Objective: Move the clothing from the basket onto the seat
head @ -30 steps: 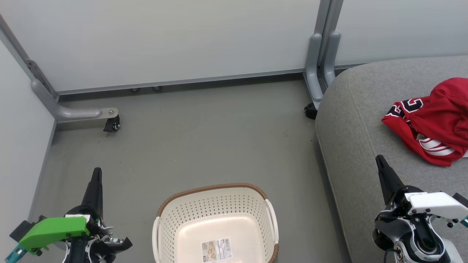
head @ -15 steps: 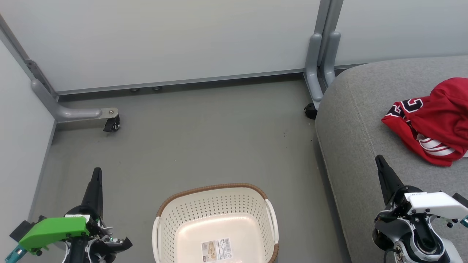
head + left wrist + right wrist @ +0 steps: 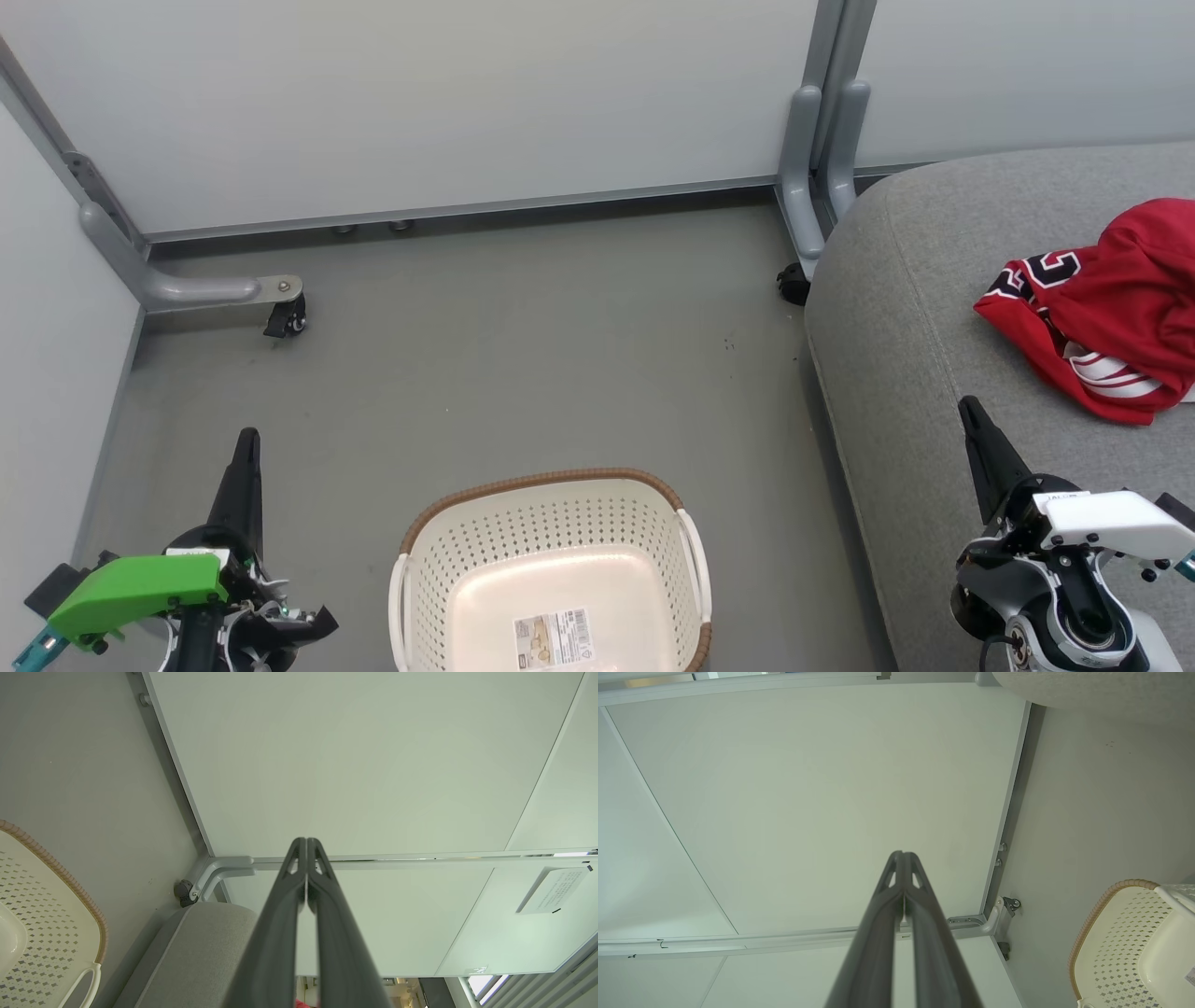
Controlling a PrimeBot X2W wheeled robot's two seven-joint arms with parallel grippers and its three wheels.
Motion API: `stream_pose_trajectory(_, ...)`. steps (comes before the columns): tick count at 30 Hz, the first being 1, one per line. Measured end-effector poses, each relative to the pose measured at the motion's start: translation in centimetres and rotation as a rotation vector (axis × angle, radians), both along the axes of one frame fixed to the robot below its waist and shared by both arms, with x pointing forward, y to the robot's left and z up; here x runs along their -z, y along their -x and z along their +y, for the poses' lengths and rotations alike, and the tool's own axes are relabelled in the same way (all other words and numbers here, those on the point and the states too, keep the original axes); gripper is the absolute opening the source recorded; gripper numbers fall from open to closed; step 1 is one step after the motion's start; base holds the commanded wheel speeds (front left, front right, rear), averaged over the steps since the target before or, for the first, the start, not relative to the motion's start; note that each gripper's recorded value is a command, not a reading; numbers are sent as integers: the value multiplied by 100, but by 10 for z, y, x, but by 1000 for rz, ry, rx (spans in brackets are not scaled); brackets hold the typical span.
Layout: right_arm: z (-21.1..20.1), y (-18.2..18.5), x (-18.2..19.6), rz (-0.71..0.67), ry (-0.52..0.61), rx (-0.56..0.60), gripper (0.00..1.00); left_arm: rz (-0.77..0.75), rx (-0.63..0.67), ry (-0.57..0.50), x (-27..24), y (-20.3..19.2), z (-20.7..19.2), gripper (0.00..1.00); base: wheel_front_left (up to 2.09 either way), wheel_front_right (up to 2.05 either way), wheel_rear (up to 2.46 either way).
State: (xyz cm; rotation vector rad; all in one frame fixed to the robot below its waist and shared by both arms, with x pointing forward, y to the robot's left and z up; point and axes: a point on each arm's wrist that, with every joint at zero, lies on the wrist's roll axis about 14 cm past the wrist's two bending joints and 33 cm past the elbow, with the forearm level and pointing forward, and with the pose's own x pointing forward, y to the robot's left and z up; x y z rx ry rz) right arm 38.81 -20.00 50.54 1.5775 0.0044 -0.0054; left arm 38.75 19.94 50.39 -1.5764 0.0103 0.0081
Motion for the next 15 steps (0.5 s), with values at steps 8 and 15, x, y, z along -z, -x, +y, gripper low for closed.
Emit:
stream_pose_trajectory(8,0,0,0,0,-1,1,0,0,1,0,0,0,0,0,0,0,0)
stream_pose_trajectory(15,-1,0,0,0,-1,2,0,0,0,1,0,0,0,0,0,0,0)
